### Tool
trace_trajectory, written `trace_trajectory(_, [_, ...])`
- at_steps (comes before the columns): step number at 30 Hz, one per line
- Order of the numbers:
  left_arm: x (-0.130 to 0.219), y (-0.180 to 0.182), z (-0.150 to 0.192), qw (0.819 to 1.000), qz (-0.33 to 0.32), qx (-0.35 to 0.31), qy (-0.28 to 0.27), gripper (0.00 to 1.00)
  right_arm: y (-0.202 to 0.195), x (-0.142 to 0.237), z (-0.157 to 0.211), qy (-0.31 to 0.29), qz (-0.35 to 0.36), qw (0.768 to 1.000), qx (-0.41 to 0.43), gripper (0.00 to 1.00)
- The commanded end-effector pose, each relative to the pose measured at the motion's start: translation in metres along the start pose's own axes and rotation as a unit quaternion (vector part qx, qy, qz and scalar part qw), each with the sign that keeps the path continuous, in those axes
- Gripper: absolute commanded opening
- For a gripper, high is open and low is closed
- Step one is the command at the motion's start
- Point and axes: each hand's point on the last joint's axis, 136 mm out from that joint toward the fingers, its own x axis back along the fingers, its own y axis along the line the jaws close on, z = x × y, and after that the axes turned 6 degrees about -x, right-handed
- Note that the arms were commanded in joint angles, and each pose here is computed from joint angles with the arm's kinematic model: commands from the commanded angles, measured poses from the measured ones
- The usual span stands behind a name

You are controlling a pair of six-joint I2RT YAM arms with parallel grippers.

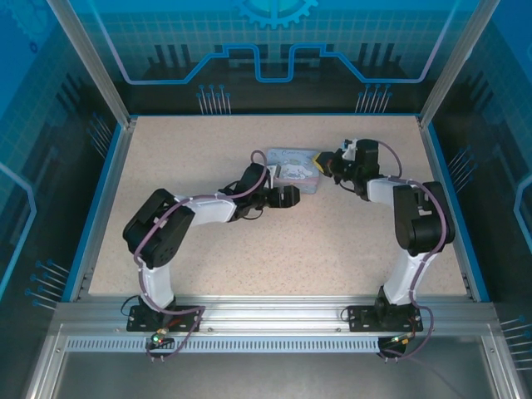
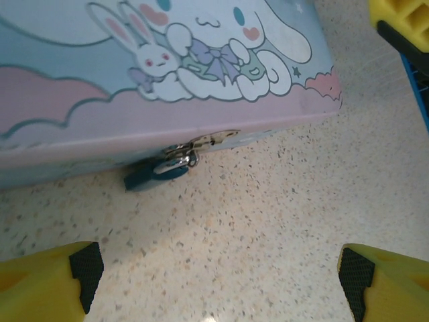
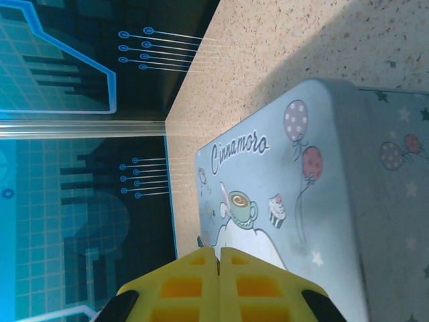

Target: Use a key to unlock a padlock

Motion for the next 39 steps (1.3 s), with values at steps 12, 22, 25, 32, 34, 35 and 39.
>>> trace_trajectory(12, [-0.035,0.01,0.0,0.984,-0.085,-0.154,-0.02,0.92,-0.004,-0.017,0.005,0.01,-0.028,1.0,-0.006,0.0])
trace_trajectory(22, [-0.047,0.02,-0.001,0.975,-0.123,-0.175,-0.054,0.93,-0.01,-0.022,0.006,0.011,-0.027,0.999,-0.015,0.0])
trace_trajectory(25, [-0.052,0.016,-0.001,0.976,-0.115,-0.173,-0.058,0.93,-0.012,-0.023,0.008,0.014,-0.023,0.999,-0.016,0.0])
trace_trajectory(32, [-0.065,-0.005,-0.008,0.983,-0.071,-0.156,-0.063,0.93,-0.016,-0.024,0.008,0.015,-0.014,1.0,-0.017,0.0])
trace_trajectory(34, [-0.067,-0.011,-0.01,0.985,-0.056,-0.149,-0.064,0.93,-0.016,-0.025,0.008,0.017,-0.014,1.0,-0.016,0.0])
trace_trajectory(35, [-0.068,-0.015,-0.01,0.986,-0.046,-0.146,-0.064,0.93,-0.017,-0.025,0.008,0.017,-0.011,1.0,-0.016,0.0])
trace_trajectory(39, [-0.068,-0.029,-0.012,0.99,-0.008,-0.127,-0.063,0.94,-0.02,-0.026,0.008,0.019,-0.005,1.0,-0.017,0.0])
